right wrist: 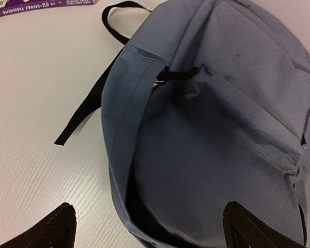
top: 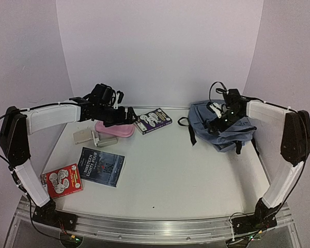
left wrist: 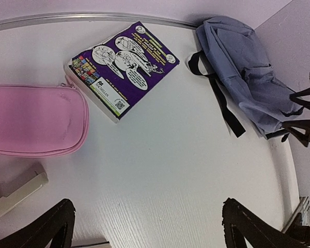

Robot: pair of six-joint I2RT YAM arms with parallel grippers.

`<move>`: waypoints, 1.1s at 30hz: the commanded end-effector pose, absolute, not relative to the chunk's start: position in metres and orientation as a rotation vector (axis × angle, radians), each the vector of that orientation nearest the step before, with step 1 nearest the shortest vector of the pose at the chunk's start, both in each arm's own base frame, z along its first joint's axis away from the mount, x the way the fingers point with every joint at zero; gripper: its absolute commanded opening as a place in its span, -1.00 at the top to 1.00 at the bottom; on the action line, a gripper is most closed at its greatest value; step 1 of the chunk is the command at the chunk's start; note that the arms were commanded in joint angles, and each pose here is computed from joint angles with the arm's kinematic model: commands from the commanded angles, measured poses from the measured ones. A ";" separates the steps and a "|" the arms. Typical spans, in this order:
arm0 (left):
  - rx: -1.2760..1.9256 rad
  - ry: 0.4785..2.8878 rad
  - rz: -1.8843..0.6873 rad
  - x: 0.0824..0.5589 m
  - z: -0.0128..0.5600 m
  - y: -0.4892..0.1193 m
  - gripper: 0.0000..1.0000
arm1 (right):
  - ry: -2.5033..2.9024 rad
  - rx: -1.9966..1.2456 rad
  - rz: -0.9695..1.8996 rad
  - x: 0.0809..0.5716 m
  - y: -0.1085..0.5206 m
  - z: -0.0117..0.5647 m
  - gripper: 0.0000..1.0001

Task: Pack the student bag
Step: Unzip the student bag at the center of the board.

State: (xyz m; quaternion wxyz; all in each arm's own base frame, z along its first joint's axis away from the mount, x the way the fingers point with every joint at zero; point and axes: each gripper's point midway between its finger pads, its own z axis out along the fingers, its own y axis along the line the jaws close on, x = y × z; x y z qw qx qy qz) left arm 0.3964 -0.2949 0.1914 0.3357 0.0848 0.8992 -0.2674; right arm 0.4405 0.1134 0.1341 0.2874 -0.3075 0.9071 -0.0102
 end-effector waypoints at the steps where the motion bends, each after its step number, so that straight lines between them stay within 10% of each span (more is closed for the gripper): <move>1: 0.252 2.291 -0.766 0.398 0.211 -0.306 -0.99 | 2.482 -0.920 -0.087 0.446 0.129 0.100 -0.83; 8: 0.255 2.295 -0.805 0.396 0.210 -0.311 -0.99 | 2.557 -1.157 -0.097 0.397 0.153 0.047 0.56; 12: 0.264 2.295 -0.843 0.395 0.209 -0.316 -0.99 | 2.529 -1.387 -0.080 0.344 0.184 0.024 0.92; 27: 0.325 2.313 -1.268 0.407 0.191 -0.390 -0.99 | 2.269 -1.797 0.124 0.215 0.249 0.025 0.95; 33: 0.373 2.353 -1.321 0.408 0.174 -0.426 -0.93 | 2.216 -1.731 0.309 0.204 0.276 0.062 0.17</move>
